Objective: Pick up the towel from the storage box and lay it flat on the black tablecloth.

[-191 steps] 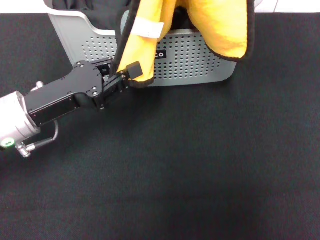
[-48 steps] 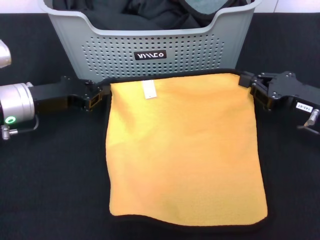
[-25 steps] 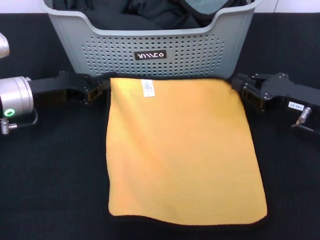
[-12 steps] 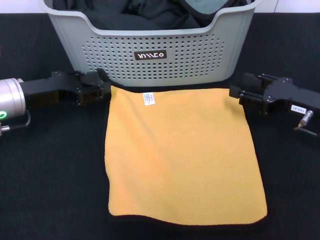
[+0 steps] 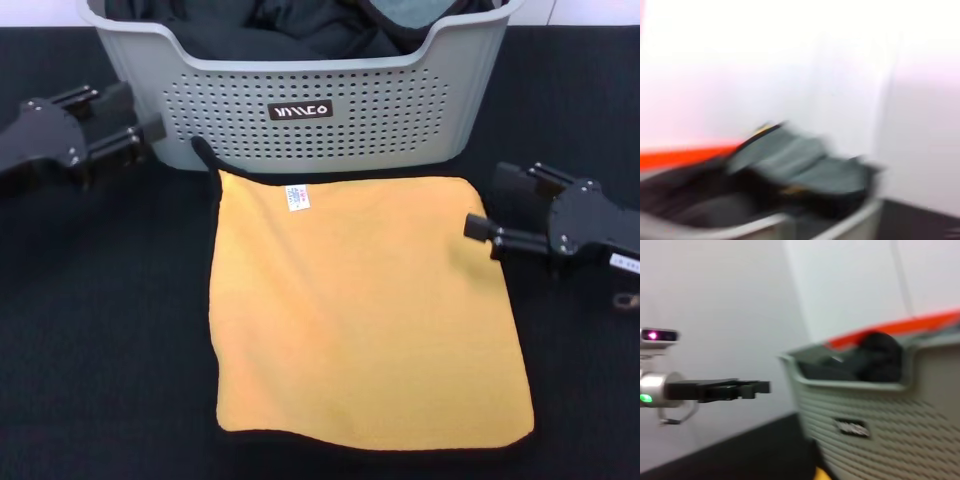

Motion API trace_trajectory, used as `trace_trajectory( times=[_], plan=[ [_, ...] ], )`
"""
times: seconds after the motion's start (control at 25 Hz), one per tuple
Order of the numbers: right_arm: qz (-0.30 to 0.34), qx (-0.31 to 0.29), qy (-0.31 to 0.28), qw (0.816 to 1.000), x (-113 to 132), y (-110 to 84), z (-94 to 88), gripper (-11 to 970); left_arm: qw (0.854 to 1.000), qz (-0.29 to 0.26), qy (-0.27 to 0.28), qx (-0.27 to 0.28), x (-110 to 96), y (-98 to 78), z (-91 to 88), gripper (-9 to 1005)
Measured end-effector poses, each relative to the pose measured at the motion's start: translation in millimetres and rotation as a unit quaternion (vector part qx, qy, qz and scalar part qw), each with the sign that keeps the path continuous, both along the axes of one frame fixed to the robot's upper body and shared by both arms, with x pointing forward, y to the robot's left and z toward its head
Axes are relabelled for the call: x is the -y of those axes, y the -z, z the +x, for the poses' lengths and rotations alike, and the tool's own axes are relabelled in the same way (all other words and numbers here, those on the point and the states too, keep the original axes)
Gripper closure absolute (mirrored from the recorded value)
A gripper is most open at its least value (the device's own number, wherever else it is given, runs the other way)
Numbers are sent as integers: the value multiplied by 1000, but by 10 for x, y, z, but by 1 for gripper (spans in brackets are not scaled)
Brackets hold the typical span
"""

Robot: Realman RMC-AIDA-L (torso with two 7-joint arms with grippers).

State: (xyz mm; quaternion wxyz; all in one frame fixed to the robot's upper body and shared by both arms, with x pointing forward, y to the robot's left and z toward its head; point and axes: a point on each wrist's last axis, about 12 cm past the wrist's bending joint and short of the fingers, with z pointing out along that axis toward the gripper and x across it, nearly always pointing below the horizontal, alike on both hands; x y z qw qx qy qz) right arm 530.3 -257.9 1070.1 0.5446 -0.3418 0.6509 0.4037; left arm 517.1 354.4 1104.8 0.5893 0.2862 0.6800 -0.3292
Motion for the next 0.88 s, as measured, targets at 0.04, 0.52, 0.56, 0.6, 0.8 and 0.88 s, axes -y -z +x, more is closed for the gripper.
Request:
trace_trajectory(
  times=[0.04,0.52,0.56,0.6,0.8,0.88],
  plan=[
    [5,11,-14,1000,-13,-22,-33,108,999,-6,30,23,41,-18,-87,401],
    [68,-2,-160,985,-336,-194,-187,85,981,-25,193,13,509,142,-402,402],
    [65,-4,-165,984,-360,-196,-175,85,980,-25,195,8,503,145,-398,402],
    [63,-4,-168,984,-382,-200,-161,85,980,-26,197,0,496,147,-392,402],
    [49,-7,-195,980,-498,-218,-121,86,979,-27,199,-20,427,97,-336,402],
    [43,-10,-208,977,-545,-220,-116,86,979,-28,201,-19,417,81,-330,402]
  ],
)
